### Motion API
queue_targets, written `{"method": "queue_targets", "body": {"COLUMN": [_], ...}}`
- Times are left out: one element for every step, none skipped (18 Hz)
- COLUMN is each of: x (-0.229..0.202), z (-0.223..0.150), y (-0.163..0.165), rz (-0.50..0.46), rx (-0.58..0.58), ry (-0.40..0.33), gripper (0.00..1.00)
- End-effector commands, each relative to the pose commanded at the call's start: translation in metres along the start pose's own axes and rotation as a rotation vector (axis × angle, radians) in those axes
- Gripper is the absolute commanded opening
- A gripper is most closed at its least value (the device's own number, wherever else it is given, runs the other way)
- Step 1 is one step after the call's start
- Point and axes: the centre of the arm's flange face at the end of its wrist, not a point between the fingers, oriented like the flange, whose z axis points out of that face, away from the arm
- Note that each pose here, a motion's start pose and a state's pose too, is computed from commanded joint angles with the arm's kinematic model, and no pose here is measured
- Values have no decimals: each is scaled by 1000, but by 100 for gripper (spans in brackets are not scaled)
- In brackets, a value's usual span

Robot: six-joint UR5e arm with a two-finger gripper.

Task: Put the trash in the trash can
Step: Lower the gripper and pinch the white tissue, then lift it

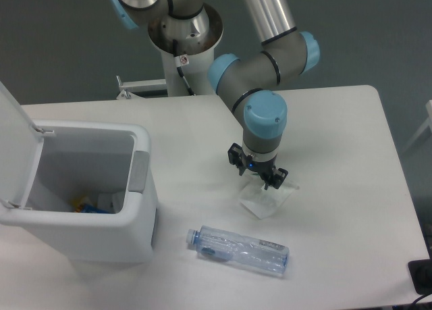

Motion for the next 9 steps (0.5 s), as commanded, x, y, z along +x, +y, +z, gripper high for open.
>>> {"method": "queue_targets", "body": {"x": [-1, -1, -1, -1, -1, -1, -1, -3, -3], "z": [0, 0, 0, 0, -1, -1, -1, -2, -2], "y": [0, 0, 0, 0, -1, -1, -1, 0, 0], "rz": [0, 0, 0, 0, 0, 0, 0, -2, -3], "rx": [0, 1, 1, 1, 1, 1, 1, 2, 3], "ry": [0, -1, -1, -1, -3, -3, -3, -4, -5], "gripper": [0, 0, 0, 0, 0, 0, 0, 0, 0]}}
